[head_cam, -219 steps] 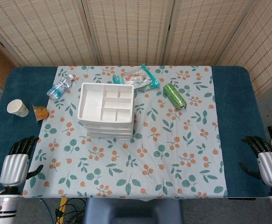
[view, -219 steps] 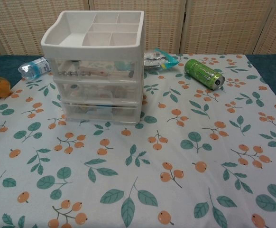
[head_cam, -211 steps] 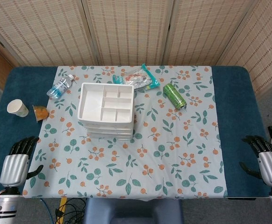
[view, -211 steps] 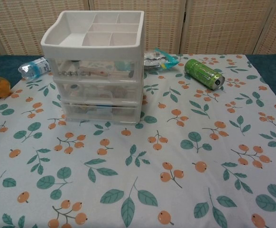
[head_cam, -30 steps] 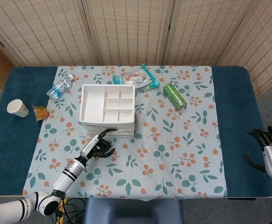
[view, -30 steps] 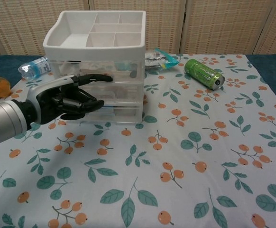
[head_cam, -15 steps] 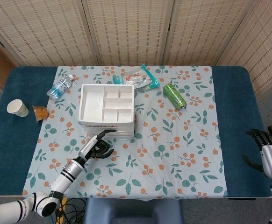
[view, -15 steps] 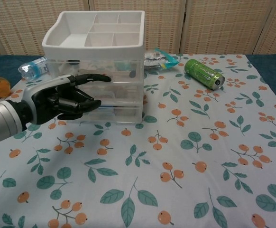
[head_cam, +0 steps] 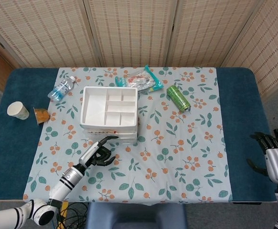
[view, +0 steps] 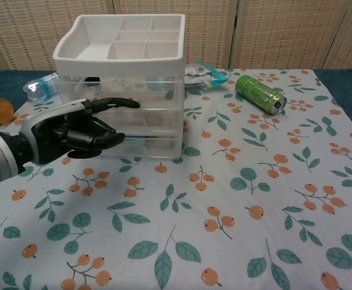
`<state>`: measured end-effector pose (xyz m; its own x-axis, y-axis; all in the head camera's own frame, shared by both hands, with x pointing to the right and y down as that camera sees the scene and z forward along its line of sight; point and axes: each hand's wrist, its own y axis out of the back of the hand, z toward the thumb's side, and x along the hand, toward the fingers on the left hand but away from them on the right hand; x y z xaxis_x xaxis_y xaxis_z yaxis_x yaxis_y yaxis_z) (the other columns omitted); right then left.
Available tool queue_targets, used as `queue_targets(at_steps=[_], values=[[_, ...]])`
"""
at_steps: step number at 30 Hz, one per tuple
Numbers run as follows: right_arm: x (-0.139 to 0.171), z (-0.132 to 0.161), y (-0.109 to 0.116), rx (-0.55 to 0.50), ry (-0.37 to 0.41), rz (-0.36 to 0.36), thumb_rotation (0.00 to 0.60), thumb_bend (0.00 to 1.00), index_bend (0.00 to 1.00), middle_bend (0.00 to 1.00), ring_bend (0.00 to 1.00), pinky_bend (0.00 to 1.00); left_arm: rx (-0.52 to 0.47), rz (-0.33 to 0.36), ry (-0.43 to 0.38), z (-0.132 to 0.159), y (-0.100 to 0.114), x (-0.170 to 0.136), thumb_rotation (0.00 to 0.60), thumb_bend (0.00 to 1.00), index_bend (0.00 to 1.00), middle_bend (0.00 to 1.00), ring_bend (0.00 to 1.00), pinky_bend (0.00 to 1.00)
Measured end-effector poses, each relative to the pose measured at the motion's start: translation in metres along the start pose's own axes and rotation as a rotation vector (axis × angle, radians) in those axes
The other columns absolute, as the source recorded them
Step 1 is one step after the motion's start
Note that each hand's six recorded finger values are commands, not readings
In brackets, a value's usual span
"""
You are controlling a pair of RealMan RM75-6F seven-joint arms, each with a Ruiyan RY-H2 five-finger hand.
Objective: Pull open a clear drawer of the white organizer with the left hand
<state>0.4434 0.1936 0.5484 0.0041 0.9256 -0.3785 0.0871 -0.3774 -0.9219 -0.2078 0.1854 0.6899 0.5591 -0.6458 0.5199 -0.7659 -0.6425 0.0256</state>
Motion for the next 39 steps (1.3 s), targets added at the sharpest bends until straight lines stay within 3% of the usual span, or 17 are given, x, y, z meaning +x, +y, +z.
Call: queue_targets(at_steps=[6, 16, 30, 39], values=[[0.000, 0.001, -0.001, -0.001, 0.000, 0.002, 0.600, 0.24, 0.22, 0.19, 0.22, 0.21, 0.004, -0.010, 0.005, -0.002, -0.003, -0.005, 0.600, 0.38, 0.16, 0.89, 1.00, 1.00], [-0.001, 0.000, -0.002, -0.001, 0.001, 0.005, 0.600, 0.24, 0.22, 0.19, 0.22, 0.21, 0.036, -0.012, 0.015, -0.004, -0.003, -0.009, 0.600, 0.38, 0.00, 0.89, 1.00, 1.00], [-0.001, -0.001, 0.002, 0.012, 0.006, -0.001, 0.600, 0.24, 0.22, 0.19, 0.22, 0.21, 0.138, 0.048, 0.014, 0.004, 0.001, -0.029, 0.600, 0.38, 0.00, 0.88, 0.99, 1.00], [-0.006, 0.001, 0.013, 0.042, 0.026, -0.025, 0.600, 0.24, 0.22, 0.19, 0.22, 0.21, 0.310, 0.065, -0.017, 0.016, 0.014, -0.043, 0.600, 0.38, 0.08, 0.87, 0.99, 1.00]])
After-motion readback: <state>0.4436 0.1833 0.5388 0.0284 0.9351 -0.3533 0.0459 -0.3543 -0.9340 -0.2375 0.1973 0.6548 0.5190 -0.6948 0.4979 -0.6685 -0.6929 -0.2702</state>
